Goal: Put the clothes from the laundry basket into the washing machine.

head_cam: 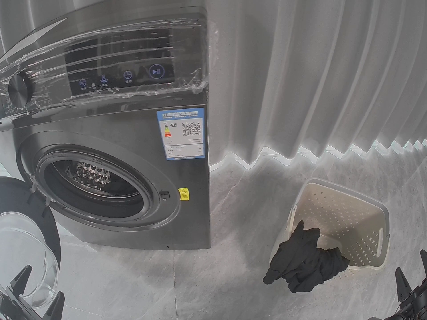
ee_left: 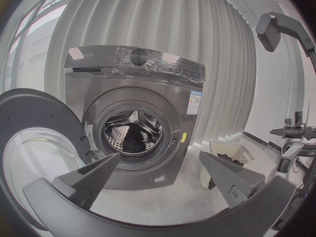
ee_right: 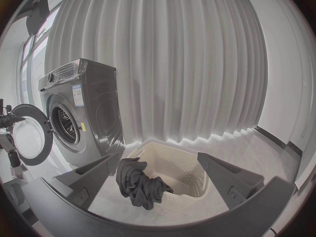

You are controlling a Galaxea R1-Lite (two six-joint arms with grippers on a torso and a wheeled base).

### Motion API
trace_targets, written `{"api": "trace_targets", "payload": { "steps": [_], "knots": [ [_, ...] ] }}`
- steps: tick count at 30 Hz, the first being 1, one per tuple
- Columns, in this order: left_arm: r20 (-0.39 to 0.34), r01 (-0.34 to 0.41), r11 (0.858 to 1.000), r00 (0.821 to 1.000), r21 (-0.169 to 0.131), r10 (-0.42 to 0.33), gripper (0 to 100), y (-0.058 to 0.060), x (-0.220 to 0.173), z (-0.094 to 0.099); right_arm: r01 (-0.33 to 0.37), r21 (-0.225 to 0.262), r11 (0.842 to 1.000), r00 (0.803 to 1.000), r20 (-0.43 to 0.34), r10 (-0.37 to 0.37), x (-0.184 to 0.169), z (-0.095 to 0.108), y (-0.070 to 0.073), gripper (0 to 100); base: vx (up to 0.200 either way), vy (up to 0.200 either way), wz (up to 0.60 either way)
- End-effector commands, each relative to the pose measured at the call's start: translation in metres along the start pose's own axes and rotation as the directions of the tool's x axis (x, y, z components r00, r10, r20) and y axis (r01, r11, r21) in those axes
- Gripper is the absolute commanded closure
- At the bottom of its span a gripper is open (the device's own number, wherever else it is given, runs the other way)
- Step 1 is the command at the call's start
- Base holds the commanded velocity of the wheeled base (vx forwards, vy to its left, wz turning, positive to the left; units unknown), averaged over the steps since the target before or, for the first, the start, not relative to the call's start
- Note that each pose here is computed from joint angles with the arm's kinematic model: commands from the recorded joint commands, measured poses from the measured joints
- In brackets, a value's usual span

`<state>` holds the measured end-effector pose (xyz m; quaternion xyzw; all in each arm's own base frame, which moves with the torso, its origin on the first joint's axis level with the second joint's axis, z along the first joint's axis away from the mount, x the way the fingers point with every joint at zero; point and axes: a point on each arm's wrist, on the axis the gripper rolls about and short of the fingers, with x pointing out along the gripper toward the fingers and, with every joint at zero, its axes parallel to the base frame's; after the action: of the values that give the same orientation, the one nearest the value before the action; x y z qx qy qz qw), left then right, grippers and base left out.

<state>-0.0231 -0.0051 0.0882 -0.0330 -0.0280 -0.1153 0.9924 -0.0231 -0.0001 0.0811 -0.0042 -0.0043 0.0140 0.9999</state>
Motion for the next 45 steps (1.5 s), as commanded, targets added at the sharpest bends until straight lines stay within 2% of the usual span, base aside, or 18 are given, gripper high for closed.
{"api": "trace_targets", "payload": {
  "steps": [1, 3, 6, 7, 8, 11, 12, 13, 16, 17, 18, 19, 22, 24, 26, 32, 38, 45],
  "knots": [
    [0.009, -0.047, 0.999, 0.999, 0.005, 0.047, 0, 0.0011, -0.0009, -0.0054, -0.001, 0.001, 1.0, 1.0, -0.007, 0.001, 0.0005, -0.005, 0.0, 0, 0.0, 0.0, 0.0],
    [0.014, -0.148, 0.989, 0.989, 0.002, 0.148, 0, 0.0034, -0.0011, -0.0055, -0.001, -0.001, 1.0, 1.0, -0.007, 0.001, 0.0005, -0.005, 0.0, 0, 0.0, 0.0, 0.0],
    [0.02, -0.302, 0.953, 0.953, 0.03, 0.302, 0, 0.0069, -0.0019, -0.0057, -0.001, 0.001, 1.0, 1.0, -0.007, 0.001, 0.0005, -0.005, 0.0, 0, 0.0, 0.0, 0.0],
    [0.024, -0.346, 0.937, 0.938, 0.045, 0.345, 0, 0.0078, -0.0023, -0.0057, -0.001, 0.001, 1.0, 1.0, -0.007, 0.001, 0.0005, -0.005, 0.0, 0, 0.0, 0.0, 0.0],
    [0.027, -0.369, 0.928, 0.93, 0.057, 0.368, 0, 0.0083, -0.0025, -0.0055, -0.001, 0.001, 1.0, 1.0, -0.007, 0.001, 0.0005, -0.005, 0.0, 0, 0.0, 0.0, 0.0],
    [0.032, -0.379, 0.924, 0.925, 0.051, 0.377, 0, 0.0087, -0.0026, -0.005, -0.001, 0.001, 1.0, 1.0, -0.007, 0.001, 0.0005, -0.005, 0.0, 0, 0.0, 0.0, 0.0],
    [0.032, -0.382, 0.922, 0.924, 0.06, 0.38, 0, 0.0087, -0.0026, -0.005, -0.001, 0.001, 1.0, 1.0, -0.007, 0.001, 0.0005, -0.005, 0.0, 0, 0.0, 0.0, 0.0],
    [0.032, -0.372, 0.926, 0.928, 0.064, 0.37, 0, 0.0084, -0.0025, -0.005, -0.001, 0.001, 1.0, 1.0, -0.007, 0.001, 0.0005, -0.005, 0.0, 0, 0.0, 0.0, 0.0],
    [0.025, -0.362, 0.931, 0.932, 0.042, 0.361, 0, 0.0083, -0.0025, -0.0049, -0.001, 0.001, 1.0, 1.0, -0.007, 0.001, 0.0005, -0.005, 0.0, 0, 0.0, 0.0, 0.0],
    [0.025, -0.344, 0.939, 0.939, 0.016, 0.344, 0, 0.0079, -0.0024, -0.0048, -0.001, 0.001, 1.0, 1.0, -0.007, 0.001, 0.0005, -0.005, 0.0, 0, 0.0, 0.0, 0.0],
    [0.023, -0.334, 0.943, 0.942, 0.009, 0.334, 0, 0.0076, -0.0023, -0.0049, -0.001, 0.001, 1.0, 1.0, -0.007, 0.001, 0.0005, -0.005, 0.0, 0, 0.0, 0.0, 0.0],
    [0.018, -0.331, 0.943, 0.943, 0.017, 0.331, 0, 0.0077, -0.0022, -0.0057, -0.001, 0.001, 1.0, 1.0, -0.007, 0.001, 0.0005, -0.005, 0.0, 0, 0.0, 0.0, 0.0],
    [0.014, -0.315, 0.945, 0.949, 0.09, 0.315, 0, 0.0073, -0.0019, -0.0063, -0.001, 0.001, 1.0, 1.0, -0.009, 0.001, 0.0006, -0.005, 0.0, 0, 0.0, 0.0, 0.0],
    [0.007, -0.267, 0.961, 0.964, 0.075, 0.267, 0, 0.0063, -0.0017, -0.0069, -0.001, 0.001, 1.0, 1.0, -0.007, 0.001, 0.0005, -0.005, 0.0, 0, 0.0, 0.0, 0.0],
    [-0.058, -0.21, 0.976, 0.975, 0.051, 0.213, 0, 0.0054, -0.0015, -0.0126, -0.001, 0.001, 1.0, 1.0, -0.007, 0.001, 0.0005, -0.005, 0.0, 0, 0.0, 0.0, 0.0],
    [-0.051, -0.207, 0.977, 0.976, 0.051, 0.21, 0, 0.0052, -0.0016, -0.0116, 0.0, 0.004, 1.0, 1.0, -0.007, 0.0, 0.0005, -0.005, 0.0, 0, 0.0, 0.0, 0.0],
    [-0.051, -0.207, 0.977, 0.976, 0.051, 0.21, 0, 0.0052, -0.0016, -0.0116, 0.0, 0.004, 1.0, 1.0, -0.007, 0.0, 0.0005, -0.005, 0.0, 0, 0.0, 0.0, -0.6],
    [-0.051, -0.207, 0.977, 0.976, 0.054, 0.21, 0, 0.0052, -0.0016, -0.0116, -0.001, 0.002, 1.0, 1.0, -0.007, 0.001, 0.0005, -0.005, 0.0, 0, 0.0, 0.0, 0.0]
  ]
}}
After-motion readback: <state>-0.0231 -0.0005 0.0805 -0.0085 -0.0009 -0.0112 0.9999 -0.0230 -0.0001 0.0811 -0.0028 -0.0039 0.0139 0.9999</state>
